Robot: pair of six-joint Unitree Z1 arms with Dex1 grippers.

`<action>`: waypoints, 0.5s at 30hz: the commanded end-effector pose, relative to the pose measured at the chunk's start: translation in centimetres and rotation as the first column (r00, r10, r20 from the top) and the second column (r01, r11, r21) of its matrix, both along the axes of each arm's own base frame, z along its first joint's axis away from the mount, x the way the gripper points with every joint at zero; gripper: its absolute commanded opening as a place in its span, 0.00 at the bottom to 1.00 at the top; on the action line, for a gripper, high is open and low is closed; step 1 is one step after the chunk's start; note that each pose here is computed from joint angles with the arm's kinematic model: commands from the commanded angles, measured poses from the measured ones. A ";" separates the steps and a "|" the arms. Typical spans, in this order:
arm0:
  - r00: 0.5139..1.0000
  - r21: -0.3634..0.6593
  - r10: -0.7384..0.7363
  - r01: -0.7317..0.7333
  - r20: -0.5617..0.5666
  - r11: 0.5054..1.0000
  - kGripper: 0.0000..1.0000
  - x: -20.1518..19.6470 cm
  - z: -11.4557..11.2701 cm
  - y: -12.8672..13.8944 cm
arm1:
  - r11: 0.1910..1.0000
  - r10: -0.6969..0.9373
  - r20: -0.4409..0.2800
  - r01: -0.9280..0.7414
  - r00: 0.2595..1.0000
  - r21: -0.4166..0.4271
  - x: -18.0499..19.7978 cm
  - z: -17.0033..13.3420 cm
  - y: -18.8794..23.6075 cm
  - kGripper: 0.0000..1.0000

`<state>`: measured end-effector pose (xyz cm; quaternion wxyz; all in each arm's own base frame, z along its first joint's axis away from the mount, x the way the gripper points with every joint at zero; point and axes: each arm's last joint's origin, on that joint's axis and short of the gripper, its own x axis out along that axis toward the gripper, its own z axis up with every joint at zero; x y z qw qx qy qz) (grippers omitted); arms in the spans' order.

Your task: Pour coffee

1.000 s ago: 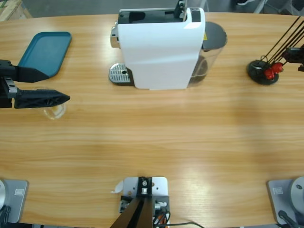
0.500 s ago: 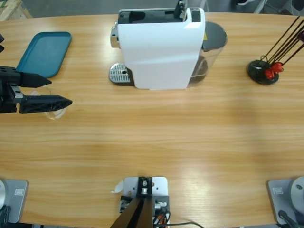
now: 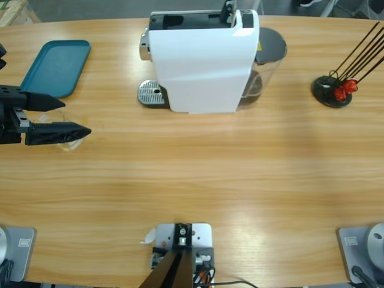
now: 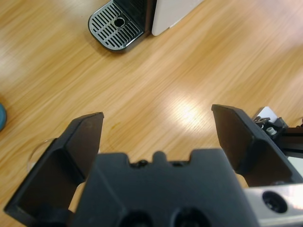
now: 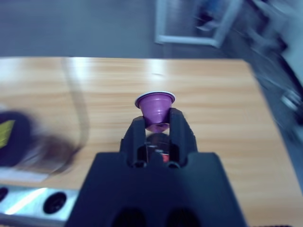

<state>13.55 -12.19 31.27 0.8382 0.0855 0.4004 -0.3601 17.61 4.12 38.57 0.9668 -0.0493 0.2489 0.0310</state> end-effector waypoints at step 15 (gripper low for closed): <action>0.995 -0.091 0.007 0.002 0.104 0.996 1.00 -0.3 1.7 2.5 | 0.334 0.939 -0.065 -0.941 0.337 -0.056 0.7 1.2 17.6 0.00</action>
